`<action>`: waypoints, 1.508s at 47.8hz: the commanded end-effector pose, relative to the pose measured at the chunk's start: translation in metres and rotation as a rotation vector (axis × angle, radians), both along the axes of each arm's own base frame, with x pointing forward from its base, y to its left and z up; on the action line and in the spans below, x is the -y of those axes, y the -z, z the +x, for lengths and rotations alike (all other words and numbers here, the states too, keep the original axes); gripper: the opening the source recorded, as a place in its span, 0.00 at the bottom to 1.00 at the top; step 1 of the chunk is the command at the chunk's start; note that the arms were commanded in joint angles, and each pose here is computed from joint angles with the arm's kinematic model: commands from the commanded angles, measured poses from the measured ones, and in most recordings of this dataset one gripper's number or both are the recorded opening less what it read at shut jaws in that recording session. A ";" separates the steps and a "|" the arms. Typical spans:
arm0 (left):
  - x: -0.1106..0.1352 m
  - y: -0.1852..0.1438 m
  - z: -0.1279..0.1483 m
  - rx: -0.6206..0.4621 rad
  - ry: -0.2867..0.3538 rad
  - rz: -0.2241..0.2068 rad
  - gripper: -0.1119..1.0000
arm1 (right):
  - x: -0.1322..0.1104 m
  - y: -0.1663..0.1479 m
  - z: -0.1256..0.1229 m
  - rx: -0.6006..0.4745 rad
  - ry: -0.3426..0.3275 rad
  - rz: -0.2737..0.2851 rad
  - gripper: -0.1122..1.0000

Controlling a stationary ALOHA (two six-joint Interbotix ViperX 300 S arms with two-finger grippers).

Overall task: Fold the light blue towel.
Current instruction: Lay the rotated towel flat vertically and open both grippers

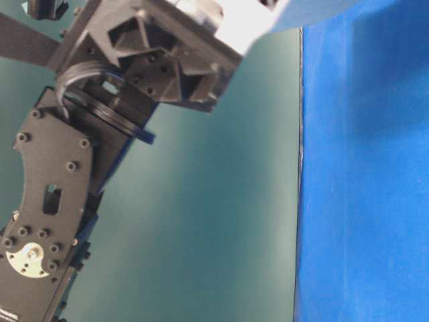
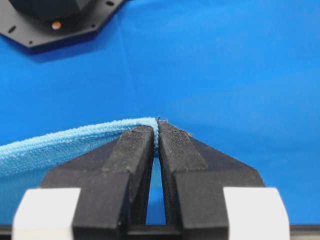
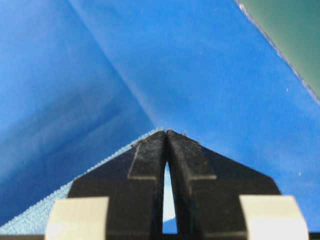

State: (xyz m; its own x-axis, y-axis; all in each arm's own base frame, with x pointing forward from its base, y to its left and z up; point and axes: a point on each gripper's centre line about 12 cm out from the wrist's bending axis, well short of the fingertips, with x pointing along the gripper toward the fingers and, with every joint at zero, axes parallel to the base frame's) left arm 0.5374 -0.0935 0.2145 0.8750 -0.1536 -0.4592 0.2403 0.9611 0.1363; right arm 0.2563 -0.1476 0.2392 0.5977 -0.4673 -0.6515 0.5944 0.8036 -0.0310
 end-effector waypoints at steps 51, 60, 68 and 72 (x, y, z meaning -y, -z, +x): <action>-0.004 0.064 -0.117 -0.090 -0.107 -0.237 0.13 | 0.024 0.059 0.132 0.038 -0.207 -0.020 0.12; -0.010 0.064 -0.115 -0.091 -0.124 -0.244 0.14 | 0.024 0.058 0.132 0.039 -0.212 -0.026 0.20; -0.010 0.064 -0.120 -0.112 -0.125 -0.237 0.55 | 0.025 0.061 0.129 0.010 -0.200 -0.019 0.64; -0.012 0.060 -0.122 -0.121 -0.129 -0.236 0.76 | 0.025 0.061 0.128 -0.002 -0.196 -0.018 0.70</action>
